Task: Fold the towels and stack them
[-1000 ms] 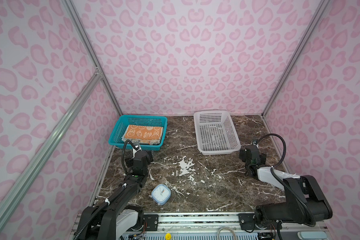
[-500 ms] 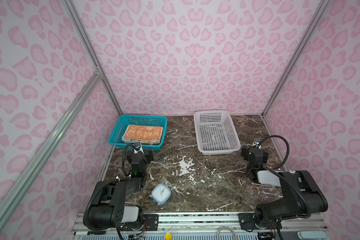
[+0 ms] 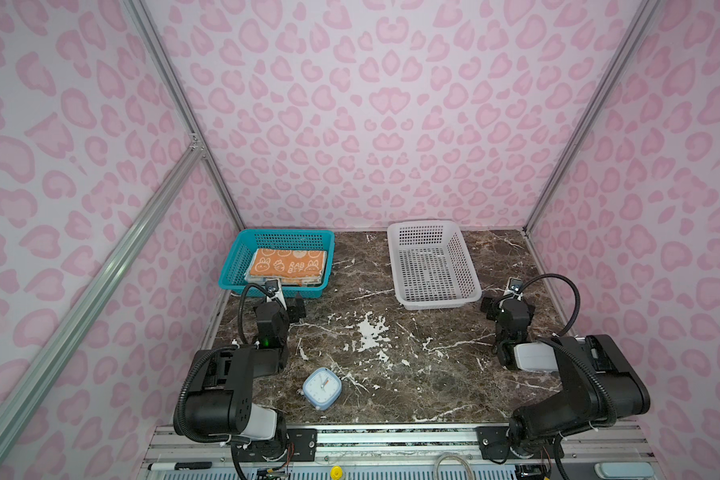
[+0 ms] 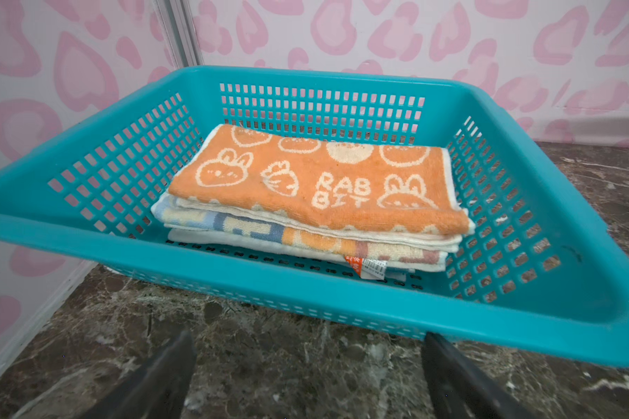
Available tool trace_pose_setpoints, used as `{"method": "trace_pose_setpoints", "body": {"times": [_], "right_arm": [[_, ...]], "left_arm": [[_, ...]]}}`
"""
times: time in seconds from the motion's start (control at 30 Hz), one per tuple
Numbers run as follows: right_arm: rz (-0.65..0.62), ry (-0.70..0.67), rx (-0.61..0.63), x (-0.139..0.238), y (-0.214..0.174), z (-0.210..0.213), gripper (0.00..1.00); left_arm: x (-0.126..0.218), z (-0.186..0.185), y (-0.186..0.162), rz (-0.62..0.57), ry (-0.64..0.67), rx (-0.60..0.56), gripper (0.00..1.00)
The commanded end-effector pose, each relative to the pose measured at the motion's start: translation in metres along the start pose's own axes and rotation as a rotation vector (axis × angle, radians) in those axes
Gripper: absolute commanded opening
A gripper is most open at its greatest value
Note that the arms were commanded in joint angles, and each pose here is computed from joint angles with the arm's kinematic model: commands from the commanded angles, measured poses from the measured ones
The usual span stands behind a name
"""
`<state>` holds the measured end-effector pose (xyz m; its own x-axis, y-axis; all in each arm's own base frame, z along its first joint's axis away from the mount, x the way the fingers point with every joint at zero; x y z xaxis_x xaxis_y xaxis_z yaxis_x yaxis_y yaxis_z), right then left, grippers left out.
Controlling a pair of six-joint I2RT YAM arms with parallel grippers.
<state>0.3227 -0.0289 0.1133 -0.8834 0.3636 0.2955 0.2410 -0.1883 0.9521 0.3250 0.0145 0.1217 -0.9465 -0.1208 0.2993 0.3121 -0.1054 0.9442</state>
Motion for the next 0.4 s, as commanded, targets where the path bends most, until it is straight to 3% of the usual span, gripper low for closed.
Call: {"method": "trace_pose_setpoints", "body": {"times": [0.0, 0.37], "right_arm": [[-0.033, 0.005, -0.015, 0.0003, 0.0066, 0.0013, 0.99], [-0.033, 0.005, -0.014, 0.0003, 0.0065, 0.0014, 0.99]], "left_arm": [[-0.0012, 0.0, 0.0112, -0.05, 0.004, 0.003, 0.98], [-0.0007, -0.0001, 0.0114, -0.053, 0.015, -0.001, 0.98]]}}
Point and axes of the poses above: each gripper's point midway between its finger pads, its own x axis back along the fingers, its own z axis along the line the jaws close on, y = z × x, the point moved 6 cm from there along x, back along the fingers, and after that the axes turned 9 degrees about -x, right-handed, at the moved point
